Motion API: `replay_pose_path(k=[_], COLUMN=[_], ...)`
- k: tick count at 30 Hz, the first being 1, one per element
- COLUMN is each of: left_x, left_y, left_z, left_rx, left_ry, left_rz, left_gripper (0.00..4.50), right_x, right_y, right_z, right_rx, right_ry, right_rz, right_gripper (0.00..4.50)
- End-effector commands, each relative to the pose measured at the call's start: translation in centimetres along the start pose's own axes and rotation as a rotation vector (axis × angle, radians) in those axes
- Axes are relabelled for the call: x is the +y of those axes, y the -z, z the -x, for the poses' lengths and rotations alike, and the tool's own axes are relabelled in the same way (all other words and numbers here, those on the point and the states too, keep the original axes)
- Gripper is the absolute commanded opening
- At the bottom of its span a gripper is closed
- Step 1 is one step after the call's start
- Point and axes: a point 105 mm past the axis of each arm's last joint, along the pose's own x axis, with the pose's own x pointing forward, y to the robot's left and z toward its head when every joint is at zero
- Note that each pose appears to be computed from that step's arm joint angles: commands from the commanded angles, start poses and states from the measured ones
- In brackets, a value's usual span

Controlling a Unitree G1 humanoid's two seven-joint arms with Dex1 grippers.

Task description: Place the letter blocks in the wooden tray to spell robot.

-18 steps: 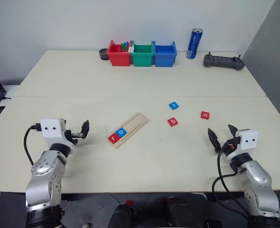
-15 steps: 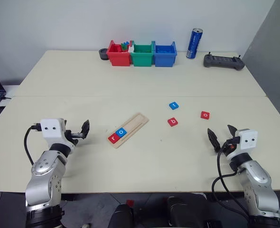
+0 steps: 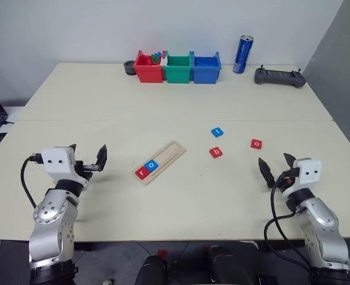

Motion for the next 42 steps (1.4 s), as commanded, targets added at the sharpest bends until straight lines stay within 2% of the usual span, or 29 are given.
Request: replay_pose_path(k=[1, 5, 9, 13, 17, 30, 35, 42], left_x=[0.1, -1.2, -3.3, -6.1, -7.6, -9.2, -9.9, -10.3], left_y=[-1.8, -1.7, -1.2, 0.2, 1.0, 4.7, 5.2, 5.4], left_z=[0.2, 0.3, 0.3, 0.7, 1.2, 1.2, 1.1, 0.1], left_rx=[-0.067, -0.051, 0.009, 0.118, 0.164, 0.272, 0.280, 0.347], left_ry=[0.033, 0.143, 0.285, 0.464, 0.572, 0.694, 0.720, 0.713], left_rz=[0.000, 0.027, 0.028, 0.010, -0.039, -0.056, -0.022, -0.093], left_gripper=[4.50, 4.50, 4.50, 4.50, 4.50, 4.50, 4.50, 4.50], right_x=[0.0, 1.0, 5.2, 11.2, 12.1, 12.2, 12.3, 12.5], right_y=[-1.6, -2.3, -3.2, -4.5, -4.5, -4.1, -3.8, -3.6], right_z=[-0.2, -0.1, 0.6, 3.3, 4.6, 5.1, 5.5, 6.0], right_rx=[-0.050, -0.062, -0.049, 0.033, 0.100, 0.103, 0.101, 0.108], right_ry=[-0.001, -0.039, -0.278, -0.672, -0.792, -0.799, -0.797, -0.798], right_rz=[0.013, 0.028, 0.052, 0.030, 0.059, 0.092, 0.093, 0.075], right_gripper=[4.46, 4.46, 4.46, 4.46, 4.46, 4.46, 4.46, 4.46])
